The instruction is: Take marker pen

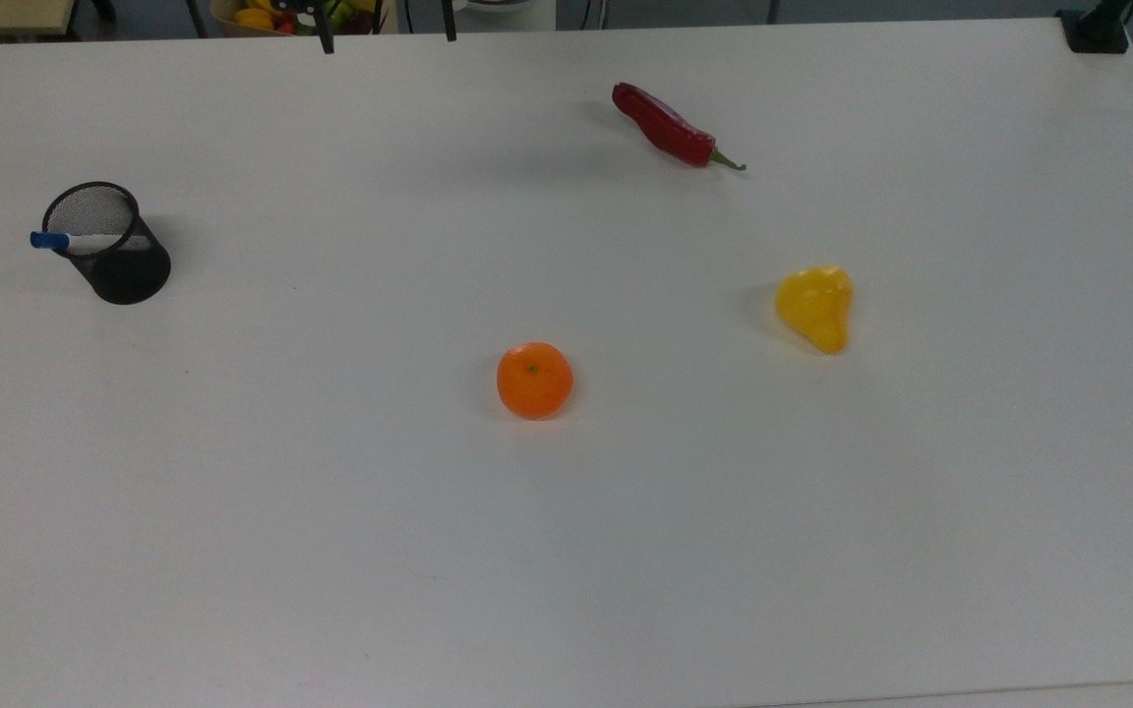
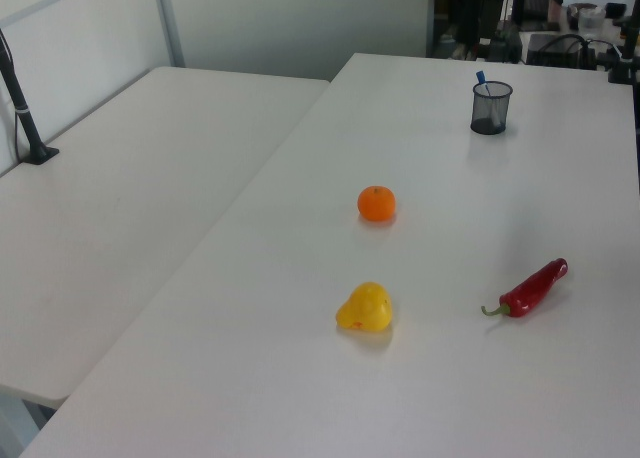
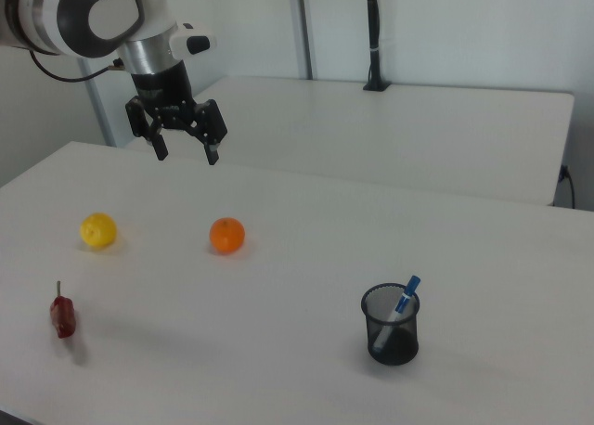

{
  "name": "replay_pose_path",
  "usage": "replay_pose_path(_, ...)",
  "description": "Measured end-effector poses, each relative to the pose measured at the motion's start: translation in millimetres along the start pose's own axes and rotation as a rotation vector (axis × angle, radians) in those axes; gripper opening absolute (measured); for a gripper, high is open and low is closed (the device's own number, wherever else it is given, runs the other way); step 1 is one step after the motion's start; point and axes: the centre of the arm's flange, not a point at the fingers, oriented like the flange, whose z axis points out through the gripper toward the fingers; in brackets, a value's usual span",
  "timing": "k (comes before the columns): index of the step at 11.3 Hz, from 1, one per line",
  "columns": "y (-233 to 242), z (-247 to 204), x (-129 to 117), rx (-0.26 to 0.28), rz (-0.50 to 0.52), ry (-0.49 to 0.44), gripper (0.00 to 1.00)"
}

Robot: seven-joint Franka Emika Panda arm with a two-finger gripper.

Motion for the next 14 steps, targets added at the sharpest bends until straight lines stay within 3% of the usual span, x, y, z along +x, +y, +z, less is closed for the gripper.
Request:
replay_pose_path(8,12,0,-3,-0.002,0.024,0.000,1.00)
replay_pose_path(12,46,7,-10,-0.007,0.086,-0.013,1.00)
replay_pose_path(14,73,10,-8,-0.028,0.128,0.036,1.00)
